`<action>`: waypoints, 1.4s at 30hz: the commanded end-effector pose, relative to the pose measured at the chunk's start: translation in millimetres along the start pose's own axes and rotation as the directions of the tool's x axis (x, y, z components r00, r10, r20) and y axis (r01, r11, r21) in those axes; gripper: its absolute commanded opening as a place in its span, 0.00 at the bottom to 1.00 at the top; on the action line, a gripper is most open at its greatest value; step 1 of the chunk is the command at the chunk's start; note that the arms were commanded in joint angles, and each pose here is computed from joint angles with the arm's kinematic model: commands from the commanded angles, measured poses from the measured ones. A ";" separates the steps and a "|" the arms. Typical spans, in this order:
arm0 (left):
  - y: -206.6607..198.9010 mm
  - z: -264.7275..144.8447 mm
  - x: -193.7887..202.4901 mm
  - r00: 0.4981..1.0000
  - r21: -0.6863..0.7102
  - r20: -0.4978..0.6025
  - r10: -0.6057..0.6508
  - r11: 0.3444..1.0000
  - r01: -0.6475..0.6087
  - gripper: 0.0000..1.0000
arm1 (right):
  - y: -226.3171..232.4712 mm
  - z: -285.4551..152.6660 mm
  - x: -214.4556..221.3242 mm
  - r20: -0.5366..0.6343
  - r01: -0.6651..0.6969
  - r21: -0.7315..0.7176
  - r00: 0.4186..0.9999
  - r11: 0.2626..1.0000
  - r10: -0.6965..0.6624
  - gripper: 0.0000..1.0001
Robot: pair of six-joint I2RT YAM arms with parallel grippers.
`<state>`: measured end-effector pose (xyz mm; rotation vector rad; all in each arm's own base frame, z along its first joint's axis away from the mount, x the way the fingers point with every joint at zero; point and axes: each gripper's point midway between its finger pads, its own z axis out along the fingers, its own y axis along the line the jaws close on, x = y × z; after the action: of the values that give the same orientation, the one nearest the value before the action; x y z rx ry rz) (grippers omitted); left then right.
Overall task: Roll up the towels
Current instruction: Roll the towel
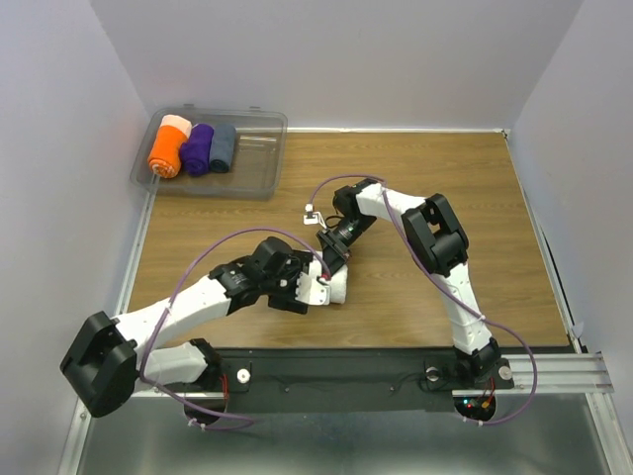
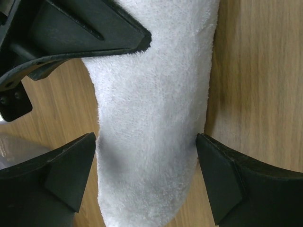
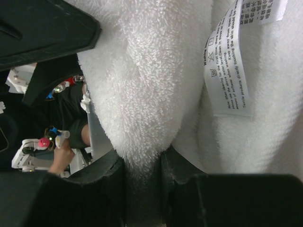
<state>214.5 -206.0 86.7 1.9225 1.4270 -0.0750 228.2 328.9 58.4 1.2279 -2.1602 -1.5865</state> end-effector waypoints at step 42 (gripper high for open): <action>-19.2 53.7 45.0 0.795 0.655 -0.269 -0.544 0.502 0.564 0.23 | 88.6 -166.9 -28.0 -0.016 0.408 0.760 0.790 0.505 -0.613 1.00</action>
<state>266.5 -226.4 56.1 1.8159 2.0159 -0.9523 290.2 216.8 216.2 1.8215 -2.9077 -1.2950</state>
